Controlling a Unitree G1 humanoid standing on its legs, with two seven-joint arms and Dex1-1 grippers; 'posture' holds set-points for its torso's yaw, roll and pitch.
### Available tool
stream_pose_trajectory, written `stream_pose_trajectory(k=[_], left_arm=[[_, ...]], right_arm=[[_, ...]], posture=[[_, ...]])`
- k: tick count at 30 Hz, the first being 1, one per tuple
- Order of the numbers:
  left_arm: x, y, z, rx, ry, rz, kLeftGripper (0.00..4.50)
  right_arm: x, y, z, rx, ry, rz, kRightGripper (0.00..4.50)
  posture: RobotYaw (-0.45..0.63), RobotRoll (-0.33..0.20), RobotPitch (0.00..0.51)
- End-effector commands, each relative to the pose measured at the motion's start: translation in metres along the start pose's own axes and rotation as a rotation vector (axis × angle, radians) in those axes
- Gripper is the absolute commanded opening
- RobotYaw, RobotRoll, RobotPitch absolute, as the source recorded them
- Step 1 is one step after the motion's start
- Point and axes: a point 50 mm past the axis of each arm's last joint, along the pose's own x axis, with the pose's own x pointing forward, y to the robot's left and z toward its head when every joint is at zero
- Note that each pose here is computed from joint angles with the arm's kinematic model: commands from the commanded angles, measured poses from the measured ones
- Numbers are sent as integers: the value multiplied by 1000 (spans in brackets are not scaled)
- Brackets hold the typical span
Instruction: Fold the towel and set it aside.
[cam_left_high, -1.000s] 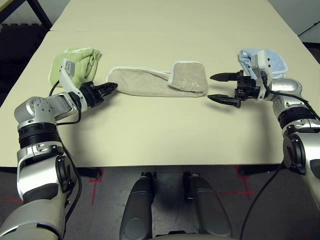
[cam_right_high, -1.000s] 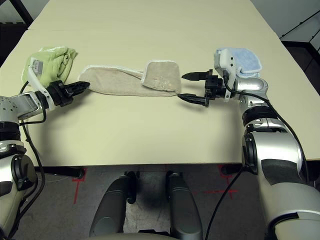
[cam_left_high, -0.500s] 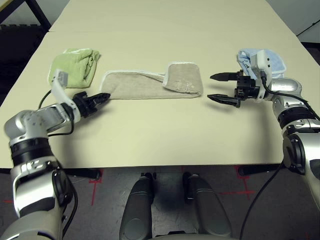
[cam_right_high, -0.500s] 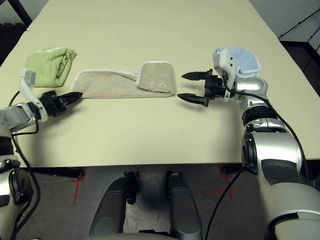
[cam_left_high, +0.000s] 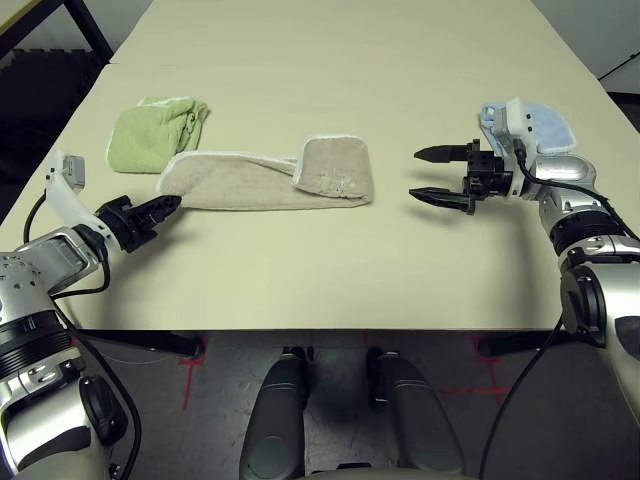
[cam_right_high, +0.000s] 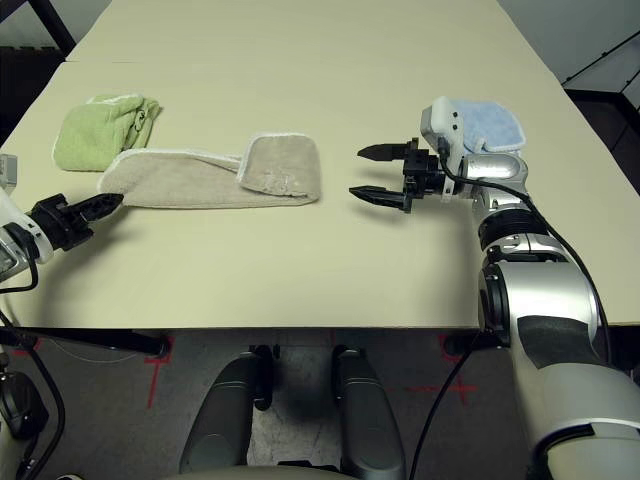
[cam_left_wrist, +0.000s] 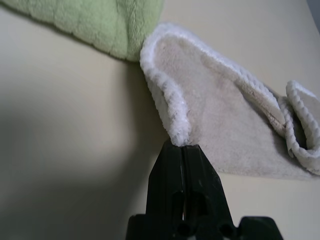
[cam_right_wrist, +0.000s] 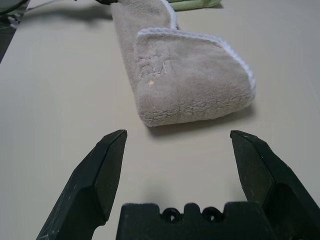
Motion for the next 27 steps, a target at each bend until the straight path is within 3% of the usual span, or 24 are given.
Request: stream_pose_trajectory(k=[1, 11, 21, 27], left_arm=[[6, -13, 14, 80, 1, -57, 38], [39, -96, 12, 204, 88, -423, 38], [59, -145, 5, 231, 119, -601, 38], [71, -163, 2, 252, 148, -640, 38]], right_arm=[[-2, 2, -2, 3, 7, 11, 4500], [0, 2, -3, 0, 12, 6, 4500], [0, 1, -1, -8, 15, -1, 4500], [0, 1, -1, -10, 16, -4, 4500]], posture=[[74, 0, 173], [81, 0, 170], [80, 0, 163], [80, 0, 161]])
